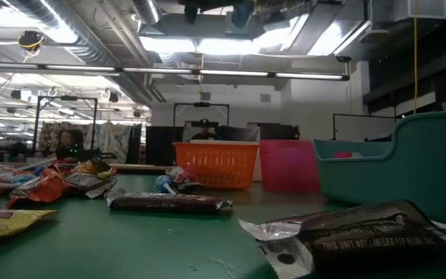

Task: Sort candy
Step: Put the blue bag of candy into the red bin

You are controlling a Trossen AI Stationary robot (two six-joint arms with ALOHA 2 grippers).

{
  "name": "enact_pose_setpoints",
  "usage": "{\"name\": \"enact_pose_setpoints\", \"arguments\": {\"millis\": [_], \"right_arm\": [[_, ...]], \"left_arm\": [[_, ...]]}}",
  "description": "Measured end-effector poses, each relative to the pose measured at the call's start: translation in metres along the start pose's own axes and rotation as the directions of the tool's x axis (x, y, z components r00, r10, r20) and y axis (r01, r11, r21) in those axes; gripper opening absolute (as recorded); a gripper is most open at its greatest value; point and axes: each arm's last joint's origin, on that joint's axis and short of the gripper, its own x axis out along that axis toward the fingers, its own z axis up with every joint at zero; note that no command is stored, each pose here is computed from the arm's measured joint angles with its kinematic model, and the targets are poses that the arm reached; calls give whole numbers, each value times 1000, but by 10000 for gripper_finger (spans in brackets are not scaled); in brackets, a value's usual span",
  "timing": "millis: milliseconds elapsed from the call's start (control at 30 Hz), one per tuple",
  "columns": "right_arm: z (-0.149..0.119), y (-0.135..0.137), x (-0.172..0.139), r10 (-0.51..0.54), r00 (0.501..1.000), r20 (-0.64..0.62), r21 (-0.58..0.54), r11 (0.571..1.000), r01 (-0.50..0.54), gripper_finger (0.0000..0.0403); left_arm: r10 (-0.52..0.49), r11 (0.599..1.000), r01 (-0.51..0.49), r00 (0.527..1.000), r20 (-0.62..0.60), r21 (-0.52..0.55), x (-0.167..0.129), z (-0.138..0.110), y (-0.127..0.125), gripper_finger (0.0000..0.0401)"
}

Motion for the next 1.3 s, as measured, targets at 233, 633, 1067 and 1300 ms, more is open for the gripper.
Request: {"name": "enact_pose_setpoints", "arguments": {"millis": [233, 633, 1067, 1300], "right_arm": [[-2, -8, 5, 97, 995, 12, 11, 995, -97, 189], [-3, -8, 6, 181, 983, 19, 9, 983, -181, 114], [-4, -7, 6, 186, 983, 9, 6, 983, -186, 17], [-9, -7, 6, 176, 983, -43, -9, 984, -177, 23]], "left_arm": [[-22, 1000, 22, 1000, 12, 1, -2, 1, -7, 0], [-33, 999, 33, 999, 13, 4, -2, 2, -9, 0], [-28, 1000, 28, 1000, 11, -2, -2, 1, -9, 4], [2, 1000, -2, 1000, -11, 2, -2, -1, -8, 63]]}}
